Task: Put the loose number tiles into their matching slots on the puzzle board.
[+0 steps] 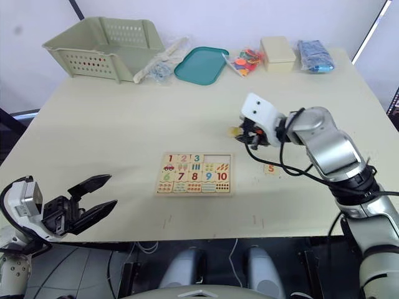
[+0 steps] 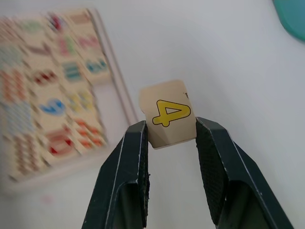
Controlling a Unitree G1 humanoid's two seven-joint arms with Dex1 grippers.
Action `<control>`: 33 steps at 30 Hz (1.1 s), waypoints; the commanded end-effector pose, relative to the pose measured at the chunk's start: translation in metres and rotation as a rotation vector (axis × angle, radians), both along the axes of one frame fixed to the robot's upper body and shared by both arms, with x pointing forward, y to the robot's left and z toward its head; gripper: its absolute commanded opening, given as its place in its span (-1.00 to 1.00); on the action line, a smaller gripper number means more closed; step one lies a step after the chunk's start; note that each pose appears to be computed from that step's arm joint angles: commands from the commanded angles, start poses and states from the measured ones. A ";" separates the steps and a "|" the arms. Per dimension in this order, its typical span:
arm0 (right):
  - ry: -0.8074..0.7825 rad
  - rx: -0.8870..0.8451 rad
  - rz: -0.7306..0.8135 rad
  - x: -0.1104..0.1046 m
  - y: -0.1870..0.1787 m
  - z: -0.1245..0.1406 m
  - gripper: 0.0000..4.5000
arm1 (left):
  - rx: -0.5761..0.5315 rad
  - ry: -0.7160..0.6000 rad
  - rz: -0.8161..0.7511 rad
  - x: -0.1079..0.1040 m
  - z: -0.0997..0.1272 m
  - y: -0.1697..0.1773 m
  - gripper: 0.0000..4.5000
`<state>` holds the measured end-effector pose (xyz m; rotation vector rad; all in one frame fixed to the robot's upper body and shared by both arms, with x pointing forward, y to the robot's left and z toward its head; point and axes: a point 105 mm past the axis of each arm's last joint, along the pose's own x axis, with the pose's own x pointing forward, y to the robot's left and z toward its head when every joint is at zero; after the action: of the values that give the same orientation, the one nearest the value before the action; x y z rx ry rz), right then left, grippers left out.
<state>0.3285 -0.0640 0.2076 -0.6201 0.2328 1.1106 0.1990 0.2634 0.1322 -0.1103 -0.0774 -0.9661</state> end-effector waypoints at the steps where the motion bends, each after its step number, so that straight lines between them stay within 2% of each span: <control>1: -0.021 -0.095 0.069 -0.007 0.021 0.011 -0.60 | 0.014 -0.018 -0.002 -0.001 0.004 0.002 1.00; 4: 0.021 -0.222 0.033 0.000 0.027 -0.001 -0.60 | 0.022 -0.018 -0.003 0.000 0.003 0.003 1.00; 8: 0.073 -0.256 0.068 -0.004 0.053 -0.007 -0.60 | 0.026 -0.012 0.000 -0.002 0.003 0.005 1.00; 13: 0.125 -0.270 0.041 0.004 0.072 -0.018 -0.60 | 0.038 -0.007 -0.012 -0.004 0.004 0.007 1.00; 19: 0.160 -0.322 0.003 0.015 0.070 -0.038 -0.60 | 0.049 -0.007 -0.013 -0.003 0.004 0.008 1.00; 33: 0.216 -0.333 -0.009 0.020 0.072 -0.056 -0.60 | 0.044 -0.007 -0.020 -0.003 0.005 0.004 1.00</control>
<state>0.3479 0.0035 0.1441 -0.7803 0.6559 1.1327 0.1973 0.2694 0.1289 -0.0938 -0.0345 -0.9783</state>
